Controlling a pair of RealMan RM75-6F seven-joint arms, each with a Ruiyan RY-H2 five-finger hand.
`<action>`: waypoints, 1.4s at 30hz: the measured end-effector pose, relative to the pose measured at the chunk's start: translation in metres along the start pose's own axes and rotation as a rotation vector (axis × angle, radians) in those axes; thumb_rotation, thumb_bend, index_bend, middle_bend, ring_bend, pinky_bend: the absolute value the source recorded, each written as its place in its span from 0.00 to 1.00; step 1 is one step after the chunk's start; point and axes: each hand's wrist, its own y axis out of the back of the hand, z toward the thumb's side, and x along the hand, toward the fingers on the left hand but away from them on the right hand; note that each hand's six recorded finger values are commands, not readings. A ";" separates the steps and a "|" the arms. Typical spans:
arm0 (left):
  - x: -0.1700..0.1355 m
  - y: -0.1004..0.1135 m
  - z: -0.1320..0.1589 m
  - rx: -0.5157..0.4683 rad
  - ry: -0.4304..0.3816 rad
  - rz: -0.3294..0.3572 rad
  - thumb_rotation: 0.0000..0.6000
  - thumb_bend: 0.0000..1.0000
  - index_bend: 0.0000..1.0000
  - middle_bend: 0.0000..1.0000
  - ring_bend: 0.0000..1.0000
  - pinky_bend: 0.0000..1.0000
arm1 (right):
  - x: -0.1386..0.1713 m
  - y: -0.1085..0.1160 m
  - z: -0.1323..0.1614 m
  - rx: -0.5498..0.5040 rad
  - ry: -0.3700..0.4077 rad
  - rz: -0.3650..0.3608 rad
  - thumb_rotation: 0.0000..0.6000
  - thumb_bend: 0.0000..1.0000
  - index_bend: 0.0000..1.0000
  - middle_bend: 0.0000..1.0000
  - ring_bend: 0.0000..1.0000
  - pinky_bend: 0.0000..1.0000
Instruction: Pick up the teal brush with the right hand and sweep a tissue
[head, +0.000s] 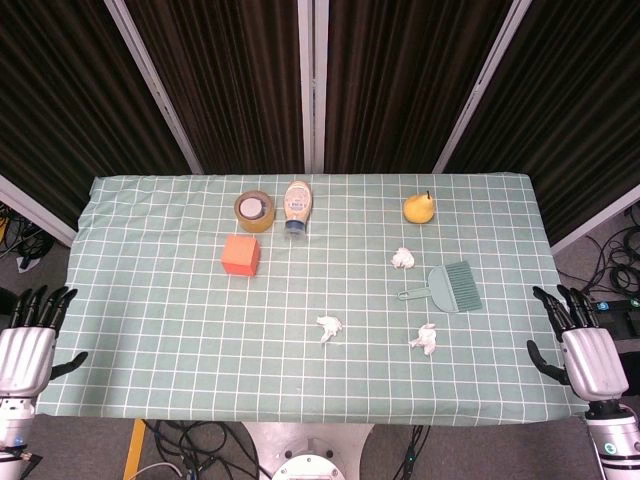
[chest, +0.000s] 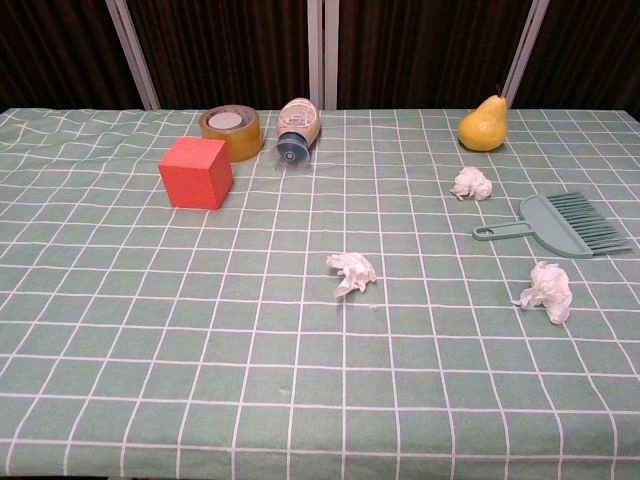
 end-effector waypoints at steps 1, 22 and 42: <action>0.000 0.000 0.000 0.000 0.001 -0.003 1.00 0.04 0.10 0.10 0.04 0.05 | 0.000 0.000 0.000 0.000 0.000 0.001 1.00 0.33 0.04 0.17 0.00 0.00; 0.001 -0.002 0.004 -0.001 -0.011 0.002 1.00 0.05 0.10 0.10 0.04 0.05 | -0.062 -0.045 0.032 0.013 0.098 0.189 1.00 0.14 0.13 0.26 0.03 0.06; -0.009 -0.008 -0.005 -0.011 0.029 -0.026 1.00 0.05 0.10 0.10 0.04 0.05 | -0.186 -0.164 0.092 0.324 0.196 0.313 1.00 0.16 0.42 0.41 0.08 0.11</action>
